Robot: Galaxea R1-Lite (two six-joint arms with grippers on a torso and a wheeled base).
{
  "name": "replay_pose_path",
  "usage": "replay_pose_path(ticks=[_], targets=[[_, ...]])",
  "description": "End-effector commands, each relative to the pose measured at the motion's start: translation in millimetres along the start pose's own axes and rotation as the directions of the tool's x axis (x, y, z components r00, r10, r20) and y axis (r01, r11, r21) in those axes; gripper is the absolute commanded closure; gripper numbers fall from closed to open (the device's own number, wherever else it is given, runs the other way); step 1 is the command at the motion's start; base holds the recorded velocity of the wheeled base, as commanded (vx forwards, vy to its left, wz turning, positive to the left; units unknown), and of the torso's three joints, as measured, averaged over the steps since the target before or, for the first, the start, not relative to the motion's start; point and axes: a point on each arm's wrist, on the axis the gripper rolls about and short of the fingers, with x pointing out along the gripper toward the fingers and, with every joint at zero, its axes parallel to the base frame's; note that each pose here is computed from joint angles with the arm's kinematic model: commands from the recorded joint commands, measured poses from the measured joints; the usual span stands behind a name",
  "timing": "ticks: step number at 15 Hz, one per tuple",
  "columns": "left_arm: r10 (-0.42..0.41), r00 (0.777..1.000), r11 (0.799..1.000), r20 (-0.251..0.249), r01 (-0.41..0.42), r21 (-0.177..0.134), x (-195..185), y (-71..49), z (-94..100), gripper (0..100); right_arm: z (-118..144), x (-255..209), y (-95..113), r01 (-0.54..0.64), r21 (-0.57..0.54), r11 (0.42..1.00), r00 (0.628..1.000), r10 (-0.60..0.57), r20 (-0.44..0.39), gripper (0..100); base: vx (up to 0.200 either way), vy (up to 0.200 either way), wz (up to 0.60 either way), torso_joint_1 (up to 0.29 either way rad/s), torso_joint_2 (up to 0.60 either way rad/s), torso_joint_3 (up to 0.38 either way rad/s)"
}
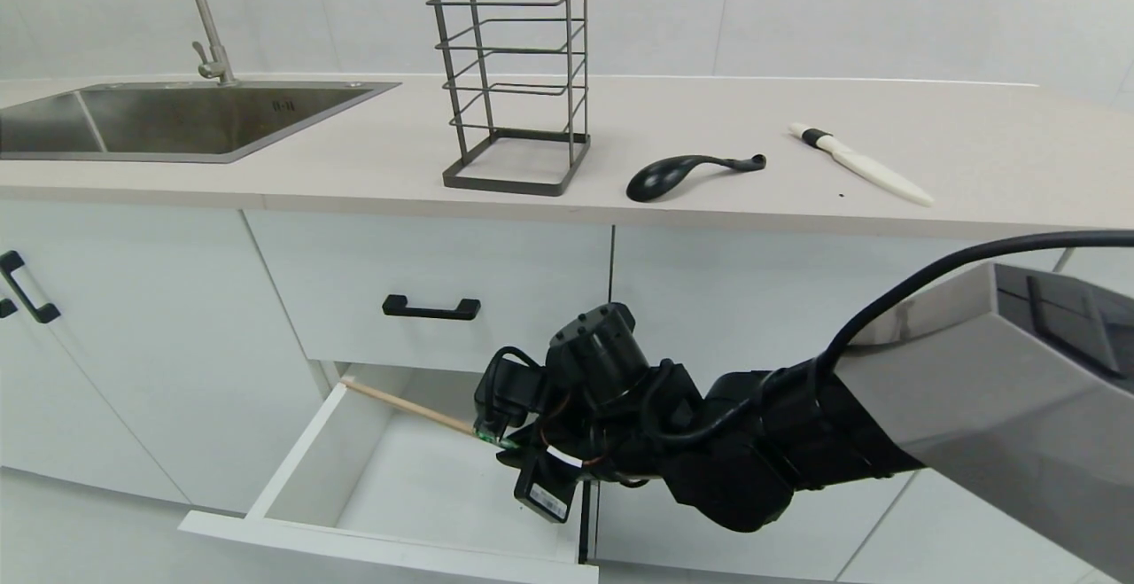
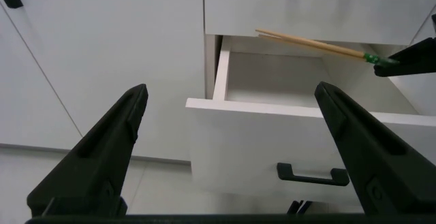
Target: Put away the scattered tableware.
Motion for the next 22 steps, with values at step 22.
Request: replay_pose_path(ticks=[22], targets=[[0.0, 1.0, 1.0, -0.001, 0.0, -0.001, 0.1, 0.0, 0.0, 0, -30.6, 91.2, -14.9, -0.019, 0.028, 0.999, 0.996, 0.021, -0.082, 100, 0.0, 0.0, 0.0, 0.0, 0.0, 0.0]])
